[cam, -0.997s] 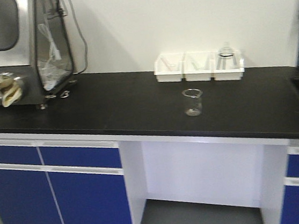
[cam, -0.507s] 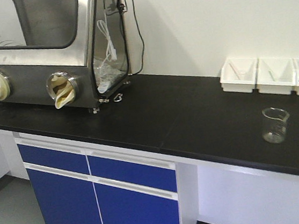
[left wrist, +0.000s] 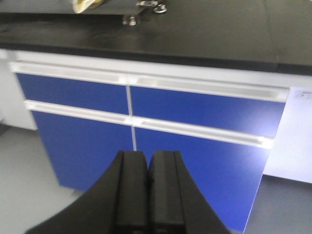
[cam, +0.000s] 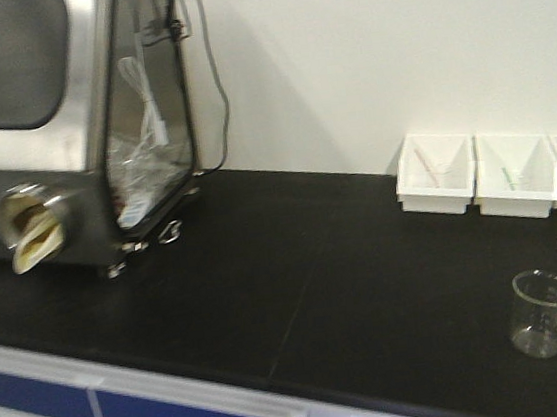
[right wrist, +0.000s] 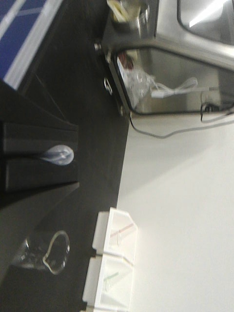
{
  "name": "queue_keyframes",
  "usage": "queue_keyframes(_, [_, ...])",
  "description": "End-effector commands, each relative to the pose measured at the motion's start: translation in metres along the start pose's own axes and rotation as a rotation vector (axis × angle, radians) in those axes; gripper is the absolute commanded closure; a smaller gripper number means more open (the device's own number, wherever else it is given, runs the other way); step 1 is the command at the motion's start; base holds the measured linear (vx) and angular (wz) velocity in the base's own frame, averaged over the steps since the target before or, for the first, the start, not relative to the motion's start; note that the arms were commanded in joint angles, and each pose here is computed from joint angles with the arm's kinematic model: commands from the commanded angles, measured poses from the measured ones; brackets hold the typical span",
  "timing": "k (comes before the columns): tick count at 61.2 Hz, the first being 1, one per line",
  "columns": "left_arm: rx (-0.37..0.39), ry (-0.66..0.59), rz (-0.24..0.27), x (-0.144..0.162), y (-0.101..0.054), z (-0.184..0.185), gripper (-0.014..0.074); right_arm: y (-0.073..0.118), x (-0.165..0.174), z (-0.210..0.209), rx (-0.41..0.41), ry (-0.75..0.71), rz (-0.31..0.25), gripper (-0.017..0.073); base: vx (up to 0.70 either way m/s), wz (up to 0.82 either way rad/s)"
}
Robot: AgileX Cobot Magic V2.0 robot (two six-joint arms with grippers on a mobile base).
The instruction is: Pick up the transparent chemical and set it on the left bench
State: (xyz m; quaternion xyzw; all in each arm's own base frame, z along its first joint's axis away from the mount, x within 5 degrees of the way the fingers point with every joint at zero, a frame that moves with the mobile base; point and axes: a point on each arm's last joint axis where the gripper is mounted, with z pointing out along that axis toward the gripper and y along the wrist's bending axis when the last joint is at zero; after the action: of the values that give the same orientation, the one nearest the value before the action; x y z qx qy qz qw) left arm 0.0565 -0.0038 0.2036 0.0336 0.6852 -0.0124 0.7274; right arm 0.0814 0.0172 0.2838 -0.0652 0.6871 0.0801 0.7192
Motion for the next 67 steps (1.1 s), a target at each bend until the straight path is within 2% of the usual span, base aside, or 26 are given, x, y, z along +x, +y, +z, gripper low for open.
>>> queue_keyframes(1, [-0.002, -0.081, -0.009, -0.0028, 0.0001, -0.0013, 0.0597, 0.0006, -0.0098, 0.0002, -0.005, -0.025, -0.008, 0.0564, 0.44, -0.42])
queue_keyframes(35, [-0.002, -0.081, -0.009, -0.0028, 0.0001, -0.0013, 0.0597, 0.0009, -0.0098, 0.0002, -0.008, -0.025, -0.007, 0.0564, 0.36, -0.42])
queue_keyframes(67, [-0.002, -0.081, -0.009, -0.0028, 0.0001, -0.0013, 0.0597, 0.001, -0.0098, 0.0002, -0.01, -0.025, -0.007, 0.0564, 0.23, -0.17])
